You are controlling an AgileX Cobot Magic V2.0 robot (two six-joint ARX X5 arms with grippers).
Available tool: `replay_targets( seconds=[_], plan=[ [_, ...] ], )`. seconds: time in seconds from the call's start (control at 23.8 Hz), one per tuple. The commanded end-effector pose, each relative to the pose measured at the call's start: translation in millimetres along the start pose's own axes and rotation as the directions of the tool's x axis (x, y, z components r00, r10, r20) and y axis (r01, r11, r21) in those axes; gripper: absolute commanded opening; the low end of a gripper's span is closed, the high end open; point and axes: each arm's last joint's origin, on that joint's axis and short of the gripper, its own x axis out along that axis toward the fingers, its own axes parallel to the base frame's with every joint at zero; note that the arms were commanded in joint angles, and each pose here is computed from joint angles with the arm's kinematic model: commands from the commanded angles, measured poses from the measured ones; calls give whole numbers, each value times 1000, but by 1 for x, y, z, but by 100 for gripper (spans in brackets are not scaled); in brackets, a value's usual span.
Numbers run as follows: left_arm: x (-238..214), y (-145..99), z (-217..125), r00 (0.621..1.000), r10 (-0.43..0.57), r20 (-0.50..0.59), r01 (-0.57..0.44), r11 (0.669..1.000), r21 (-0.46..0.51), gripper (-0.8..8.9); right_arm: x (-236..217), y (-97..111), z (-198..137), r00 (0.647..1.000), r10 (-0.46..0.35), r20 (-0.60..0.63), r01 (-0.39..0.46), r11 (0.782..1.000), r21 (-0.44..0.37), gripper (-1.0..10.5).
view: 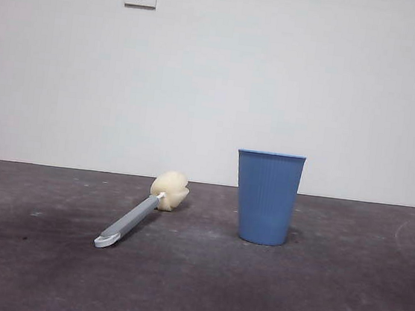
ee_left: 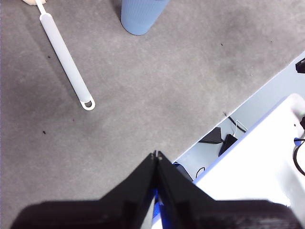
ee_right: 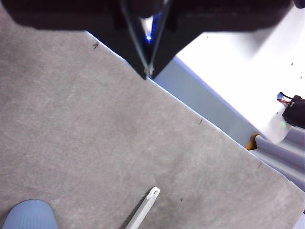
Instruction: Pick up the cup brush,pick up the cup,insert the brush into the cup,clean the cup,put the cup brush back,put the cup back to the fixed position on the table
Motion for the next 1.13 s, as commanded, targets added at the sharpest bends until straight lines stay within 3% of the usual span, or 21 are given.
replay_targets(
  seconds=[0.04,0.21,0.29,0.38,0.46,0.55,0.63,0.71,0.88,1.13],
  plan=[
    [1,0,-1,1000,-1,-5,1,1000,13,-4,2,-1,-2,1000,-3,-8,3,1000,11,2],
    [-2,1,0,999,24,36,-26,999,31,-4,2,-1,-2,1000,-3,-8,3,1000,11,2],
    [-15,6,11,970,84,226,-106,991,86,-4,2,-1,-2,1000,-3,-8,3,1000,11,2],
    [-36,10,22,870,58,489,-166,969,182,-4,2,-1,-2,1000,-3,-8,3,1000,11,2],
    [-56,16,19,713,25,701,-251,942,222,-4,2,-1,-2,1000,-3,-8,3,1000,11,2],
    [-65,25,1,562,64,825,-365,914,177,-4,2,-1,-2,1000,-3,-8,3,1000,11,2],
    [-61,35,-24,485,131,865,-452,884,120,-4,2,-1,-2,1000,-3,-8,3,1000,11,2],
    [-48,46,-47,469,192,862,-496,865,78,-4,2,-1,-2,1000,-3,-8,3,1000,11,2],
    [-20,64,-79,474,288,832,-528,849,7,-4,2,-1,-2,1000,-3,-8,3,1000,11,2],
    [24,85,-119,511,343,788,-505,862,-48,-4,2,-1,-2,1000,-3,-8,3,1000,11,2]
  ],
)
